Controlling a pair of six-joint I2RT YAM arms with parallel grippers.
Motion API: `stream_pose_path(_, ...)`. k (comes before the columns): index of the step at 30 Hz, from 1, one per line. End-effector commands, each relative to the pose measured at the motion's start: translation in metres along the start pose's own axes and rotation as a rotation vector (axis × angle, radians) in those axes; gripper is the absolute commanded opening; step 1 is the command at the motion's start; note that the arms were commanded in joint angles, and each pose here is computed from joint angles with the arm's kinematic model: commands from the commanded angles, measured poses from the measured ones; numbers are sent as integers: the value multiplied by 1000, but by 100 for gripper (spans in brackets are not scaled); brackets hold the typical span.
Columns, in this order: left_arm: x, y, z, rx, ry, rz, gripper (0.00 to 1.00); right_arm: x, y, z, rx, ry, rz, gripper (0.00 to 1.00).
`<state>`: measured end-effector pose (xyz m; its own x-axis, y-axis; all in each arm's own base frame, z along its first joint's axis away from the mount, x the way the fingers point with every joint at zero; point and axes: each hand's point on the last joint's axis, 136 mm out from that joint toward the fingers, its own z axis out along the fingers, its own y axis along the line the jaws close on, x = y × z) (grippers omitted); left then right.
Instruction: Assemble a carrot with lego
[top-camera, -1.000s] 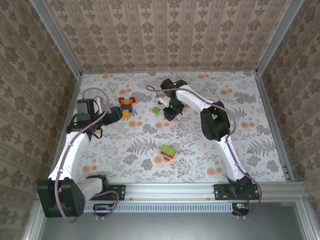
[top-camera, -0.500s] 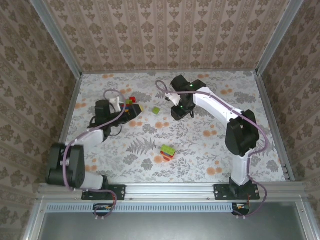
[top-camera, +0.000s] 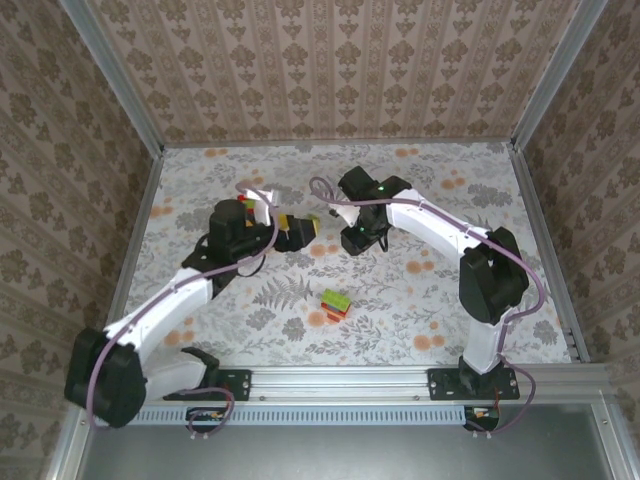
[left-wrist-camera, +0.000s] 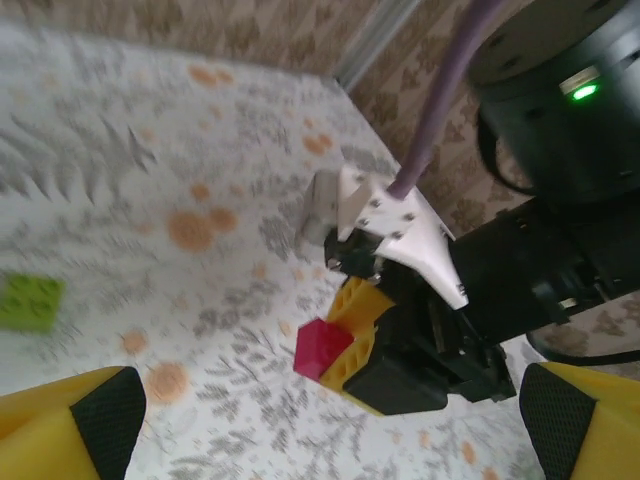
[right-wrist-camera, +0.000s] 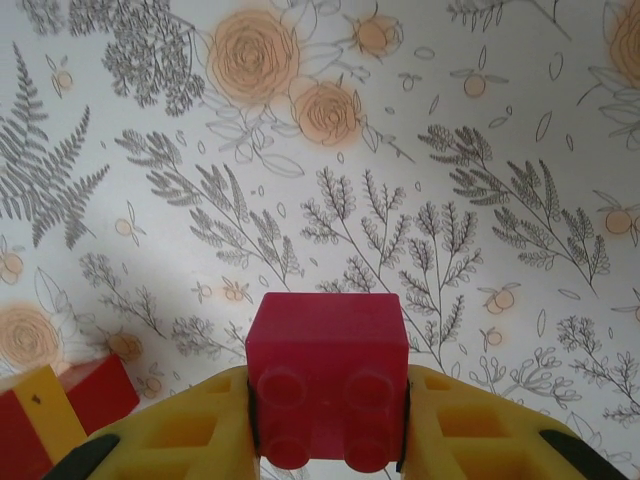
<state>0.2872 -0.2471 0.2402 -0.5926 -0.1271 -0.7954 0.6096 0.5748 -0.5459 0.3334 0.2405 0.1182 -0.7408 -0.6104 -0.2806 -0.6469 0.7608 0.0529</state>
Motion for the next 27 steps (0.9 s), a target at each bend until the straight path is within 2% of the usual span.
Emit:
stream_pose_path(1, 34, 31, -7, -112, 58, 98, 100, -5, 4, -18, 18, -68, 31, 31)
stream_pose_path(5, 64, 30, -4, -60, 32, 204, 100, 5, 6, -26, 53, -74, 53, 31)
stream_pose_path(7, 80, 29, -1, -17, -33, 290, 100, 11, 6, -32, 66, -79, 66, 31)
stream_pose_path(10, 104, 17, 6, 100, -57, 399, 100, 17, 8, -41, 73, -79, 70, 30)
stream_pose_path(13, 121, 18, 11, 149, -47, 461, 100, 24, 8, -47, 109, -60, 60, 30)
stream_pose_path(18, 128, 29, 16, 139, -50, 485, 100, 29, 4, -45, 136, -40, 71, 30)
stream_pose_path(27, 142, 41, 3, 156, -52, 440, 98, 41, -2, -24, 166, 36, 73, 30)
